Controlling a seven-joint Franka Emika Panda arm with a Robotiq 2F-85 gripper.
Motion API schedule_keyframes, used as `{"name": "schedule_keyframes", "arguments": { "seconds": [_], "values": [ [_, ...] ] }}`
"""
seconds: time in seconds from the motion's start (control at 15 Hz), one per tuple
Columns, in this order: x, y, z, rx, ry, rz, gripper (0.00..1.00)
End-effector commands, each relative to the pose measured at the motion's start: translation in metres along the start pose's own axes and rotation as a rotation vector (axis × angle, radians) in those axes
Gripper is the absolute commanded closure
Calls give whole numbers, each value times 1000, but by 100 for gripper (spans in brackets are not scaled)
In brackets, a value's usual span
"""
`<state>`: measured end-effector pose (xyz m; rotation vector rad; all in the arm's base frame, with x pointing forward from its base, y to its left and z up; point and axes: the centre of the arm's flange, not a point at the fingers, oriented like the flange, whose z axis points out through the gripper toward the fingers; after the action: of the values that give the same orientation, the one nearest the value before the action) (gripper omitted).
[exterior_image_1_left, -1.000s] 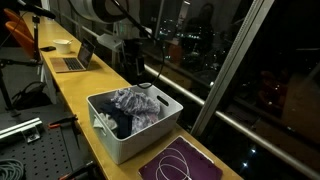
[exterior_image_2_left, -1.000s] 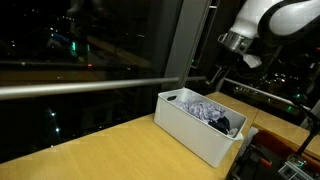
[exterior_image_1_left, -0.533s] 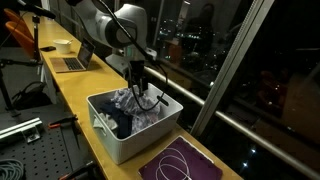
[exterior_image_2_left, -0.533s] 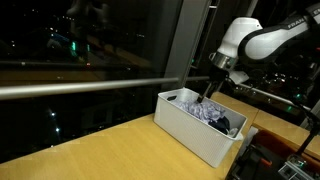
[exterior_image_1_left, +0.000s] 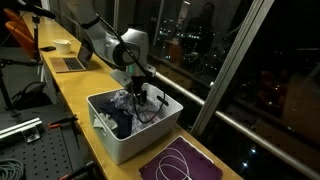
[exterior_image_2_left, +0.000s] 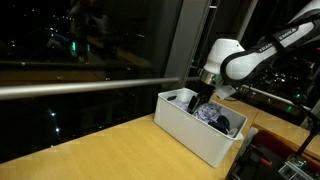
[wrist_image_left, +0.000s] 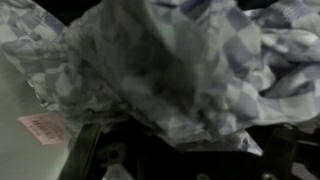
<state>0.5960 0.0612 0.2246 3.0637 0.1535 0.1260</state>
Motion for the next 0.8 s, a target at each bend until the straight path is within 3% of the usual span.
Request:
{"name": "schedule_keyframes", "arguments": {
  "seconds": [0.0,0.07,0.2,0.73],
  "values": [
    [9,-18,21,-18,-27,13,0],
    [6,-21,21,-17,-31,21,25],
    [-1,-20,13,-16,-27,40,32],
    [-26,12,-55,30,24,126,93]
  ]
}}
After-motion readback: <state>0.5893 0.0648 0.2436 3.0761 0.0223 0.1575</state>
